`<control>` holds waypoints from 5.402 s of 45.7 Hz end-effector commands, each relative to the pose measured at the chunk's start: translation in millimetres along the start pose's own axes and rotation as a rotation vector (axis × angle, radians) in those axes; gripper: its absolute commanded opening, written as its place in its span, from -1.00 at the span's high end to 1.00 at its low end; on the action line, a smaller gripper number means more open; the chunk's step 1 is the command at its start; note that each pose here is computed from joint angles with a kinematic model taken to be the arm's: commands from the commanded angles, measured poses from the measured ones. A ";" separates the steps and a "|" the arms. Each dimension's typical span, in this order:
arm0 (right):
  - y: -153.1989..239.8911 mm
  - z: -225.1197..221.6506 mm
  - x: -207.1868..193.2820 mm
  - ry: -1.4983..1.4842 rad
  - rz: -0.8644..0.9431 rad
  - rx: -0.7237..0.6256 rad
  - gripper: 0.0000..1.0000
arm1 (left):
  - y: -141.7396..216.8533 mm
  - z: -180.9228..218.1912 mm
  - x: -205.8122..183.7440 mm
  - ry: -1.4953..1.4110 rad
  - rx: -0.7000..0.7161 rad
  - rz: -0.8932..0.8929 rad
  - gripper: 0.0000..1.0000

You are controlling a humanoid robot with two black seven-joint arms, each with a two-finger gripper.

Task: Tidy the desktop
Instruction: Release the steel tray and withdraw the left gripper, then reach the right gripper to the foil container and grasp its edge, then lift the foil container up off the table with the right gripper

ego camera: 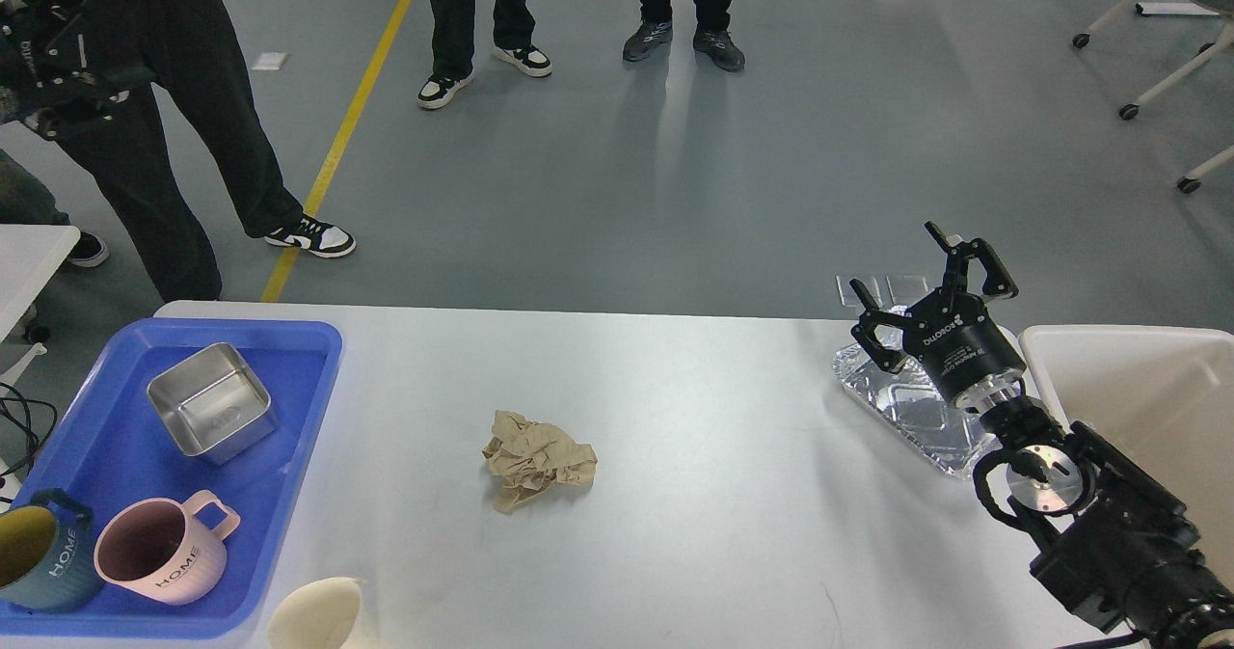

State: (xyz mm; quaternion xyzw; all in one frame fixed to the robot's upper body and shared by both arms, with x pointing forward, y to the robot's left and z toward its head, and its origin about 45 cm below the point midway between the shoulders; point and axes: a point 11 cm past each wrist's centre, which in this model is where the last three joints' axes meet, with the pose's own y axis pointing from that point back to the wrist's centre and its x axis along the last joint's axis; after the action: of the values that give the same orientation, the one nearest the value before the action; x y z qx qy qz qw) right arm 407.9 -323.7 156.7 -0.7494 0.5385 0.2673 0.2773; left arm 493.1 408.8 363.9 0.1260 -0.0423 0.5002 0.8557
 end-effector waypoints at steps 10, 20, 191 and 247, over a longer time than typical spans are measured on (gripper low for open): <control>-0.8 -0.9 -0.5 0.001 -0.002 0.001 -1.00 | -73.9 -88.5 -125.6 0.498 -0.133 -0.091 -0.92; 0.8 -4.3 3.5 0.010 0.010 0.002 -1.00 | -82.7 -144.1 -187.9 0.793 -0.165 -0.038 -0.94; 72.8 0.1 116.1 1.427 0.125 -1.377 -0.25 | -63.5 -223.7 -266.6 1.082 -0.123 0.088 -0.94; 36.2 -79.0 12.5 1.561 -0.237 -1.383 1.00 | -64.6 -222.8 -268.9 1.087 -0.130 0.088 -0.94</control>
State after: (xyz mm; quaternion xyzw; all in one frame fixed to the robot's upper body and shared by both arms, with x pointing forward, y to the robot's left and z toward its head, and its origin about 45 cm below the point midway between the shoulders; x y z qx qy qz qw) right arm 384.9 -414.6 168.8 -0.7493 0.2485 -0.0387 -0.6127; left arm 404.4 209.7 84.9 -0.2037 0.3699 0.5247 0.7392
